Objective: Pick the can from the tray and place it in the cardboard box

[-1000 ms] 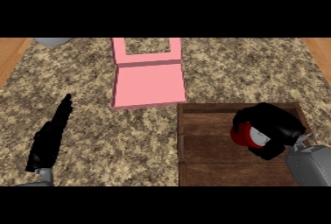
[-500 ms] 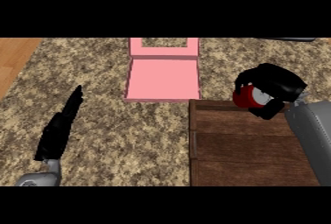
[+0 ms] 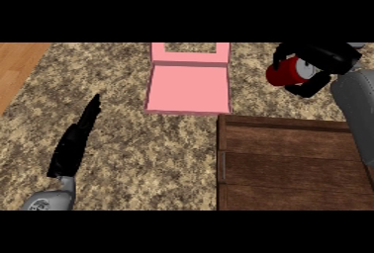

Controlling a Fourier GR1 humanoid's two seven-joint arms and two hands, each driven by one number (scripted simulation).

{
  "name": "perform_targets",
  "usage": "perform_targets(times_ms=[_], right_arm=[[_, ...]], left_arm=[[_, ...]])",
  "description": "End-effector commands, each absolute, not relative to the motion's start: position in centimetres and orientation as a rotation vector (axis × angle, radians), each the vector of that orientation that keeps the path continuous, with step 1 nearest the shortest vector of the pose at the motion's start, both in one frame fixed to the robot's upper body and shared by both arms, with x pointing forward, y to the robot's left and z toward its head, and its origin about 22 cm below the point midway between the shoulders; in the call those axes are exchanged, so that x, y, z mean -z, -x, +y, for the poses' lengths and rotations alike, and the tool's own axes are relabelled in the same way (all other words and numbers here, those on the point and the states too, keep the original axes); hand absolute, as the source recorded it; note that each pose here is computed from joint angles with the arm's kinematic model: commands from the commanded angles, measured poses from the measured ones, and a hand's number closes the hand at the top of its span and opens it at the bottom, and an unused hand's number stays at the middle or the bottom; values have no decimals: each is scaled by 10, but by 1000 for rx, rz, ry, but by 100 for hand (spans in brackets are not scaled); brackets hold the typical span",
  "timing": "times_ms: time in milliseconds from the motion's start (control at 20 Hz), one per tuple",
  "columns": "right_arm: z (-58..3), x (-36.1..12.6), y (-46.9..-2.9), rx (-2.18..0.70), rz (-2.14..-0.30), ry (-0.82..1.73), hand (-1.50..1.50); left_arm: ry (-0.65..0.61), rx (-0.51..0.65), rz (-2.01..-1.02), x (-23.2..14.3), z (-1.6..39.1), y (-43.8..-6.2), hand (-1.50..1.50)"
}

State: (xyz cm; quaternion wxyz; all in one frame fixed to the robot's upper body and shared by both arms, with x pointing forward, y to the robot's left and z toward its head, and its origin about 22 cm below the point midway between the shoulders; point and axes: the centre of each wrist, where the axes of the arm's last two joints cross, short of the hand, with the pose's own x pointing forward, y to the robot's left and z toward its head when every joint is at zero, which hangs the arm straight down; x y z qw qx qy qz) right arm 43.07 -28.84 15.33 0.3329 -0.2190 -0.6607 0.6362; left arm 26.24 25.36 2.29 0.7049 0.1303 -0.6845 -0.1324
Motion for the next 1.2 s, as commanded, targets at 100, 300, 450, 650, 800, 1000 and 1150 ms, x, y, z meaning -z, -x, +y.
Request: perform_targets(times_ms=[100, 300, 450, 650, 800, 1000, 1150], right_arm=[[-276, -183, -455, -1451, -2038, 200, 150], [-268, -185, -463, -1381, -2107, -23, 150], [-245, -202, -470, -1378, -2147, -138, 150], [-205, -223, -478, -1384, -2145, -202, 150], [-186, -232, -481, -1389, -2145, -226, 150], [-155, -230, -482, -1437, -2077, -224, 150], [-118, -226, -479, -1490, -2038, -196, 150]], left_arm=[[-312, 276, -1508, -21, 261, -265, 0], [-307, 263, -1498, -24, 259, -269, 0], [-319, 263, -1486, -21, 262, -265, 0], [-323, 263, -1494, -28, 266, -269, 0], [-337, 250, -1468, -9, 275, -262, 0], [-343, 251, -1478, -7, 278, -260, 0], [-328, 252, -1479, -5, 265, -255, 0]])
